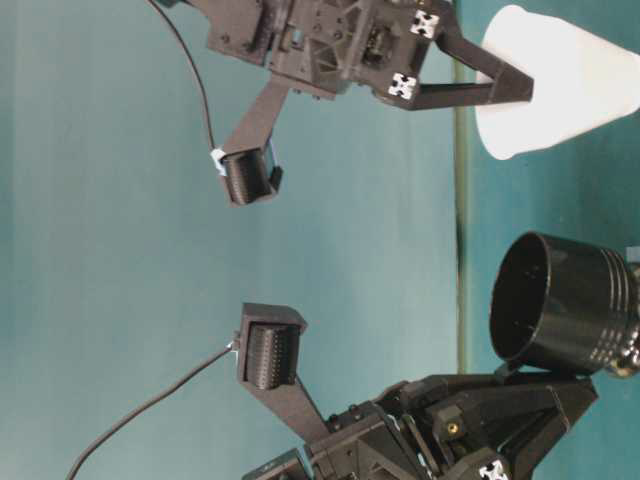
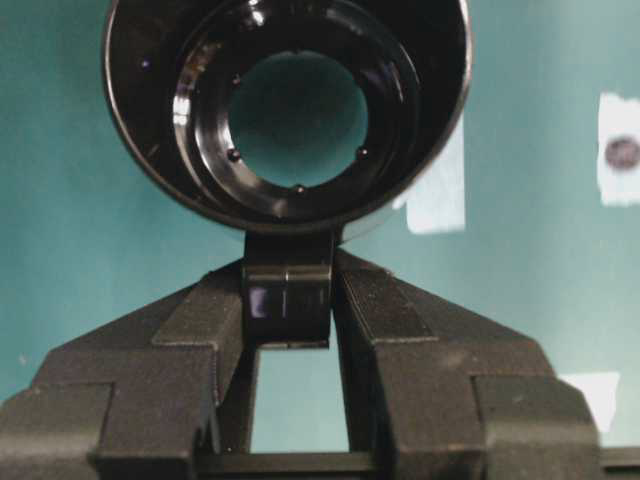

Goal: Holding the cup holder with the left arm, the right arm places the cup into the cup holder.
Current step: 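Close left gripper on holder handle and right gripper on cup rim, then lift holder with left gripper and cup with right gripper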

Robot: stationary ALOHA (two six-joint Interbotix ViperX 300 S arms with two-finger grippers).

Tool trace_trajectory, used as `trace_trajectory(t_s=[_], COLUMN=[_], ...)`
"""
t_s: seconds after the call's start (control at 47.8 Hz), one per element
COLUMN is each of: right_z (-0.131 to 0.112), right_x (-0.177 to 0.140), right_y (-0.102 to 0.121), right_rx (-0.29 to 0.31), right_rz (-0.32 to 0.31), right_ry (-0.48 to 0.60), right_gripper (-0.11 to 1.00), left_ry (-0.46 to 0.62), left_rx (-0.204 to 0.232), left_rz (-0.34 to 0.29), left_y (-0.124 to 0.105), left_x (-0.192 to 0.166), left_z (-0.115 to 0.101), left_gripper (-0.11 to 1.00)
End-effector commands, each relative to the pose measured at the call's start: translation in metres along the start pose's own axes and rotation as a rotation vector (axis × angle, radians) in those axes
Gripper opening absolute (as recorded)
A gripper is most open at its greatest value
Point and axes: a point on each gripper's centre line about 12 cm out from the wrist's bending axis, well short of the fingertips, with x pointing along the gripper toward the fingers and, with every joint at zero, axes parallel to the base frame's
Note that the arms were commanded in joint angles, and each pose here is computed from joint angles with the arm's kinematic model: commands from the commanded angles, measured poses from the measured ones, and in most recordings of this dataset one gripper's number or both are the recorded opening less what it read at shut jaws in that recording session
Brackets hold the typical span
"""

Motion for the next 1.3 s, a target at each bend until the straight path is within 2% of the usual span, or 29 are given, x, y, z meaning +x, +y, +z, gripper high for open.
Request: trace_trajectory(t_s=[0.0, 0.878, 1.275], right_z=[0.01, 0.008, 0.014], right_x=[-0.03, -0.081, -0.111], right_y=[0.002, -0.003, 0.003], right_rx=[0.012, 0.099, 0.11], right_rz=[0.018, 0.042, 0.069], right_ry=[-0.089, -0.218, -0.299], right_gripper=[0.04, 0.04, 0.04], left_ry=[-0.071, -0.252, -0.308], left_rx=[0.005, 0.002, 0.02], left_rz=[0.01, 0.035, 0.027], left_y=[0.001, 0.003, -0.005], left_x=[-0.012, -0.02, -0.019], left_z=[0.014, 0.029, 0.034], left_gripper=[0.25, 0.25, 0.25])
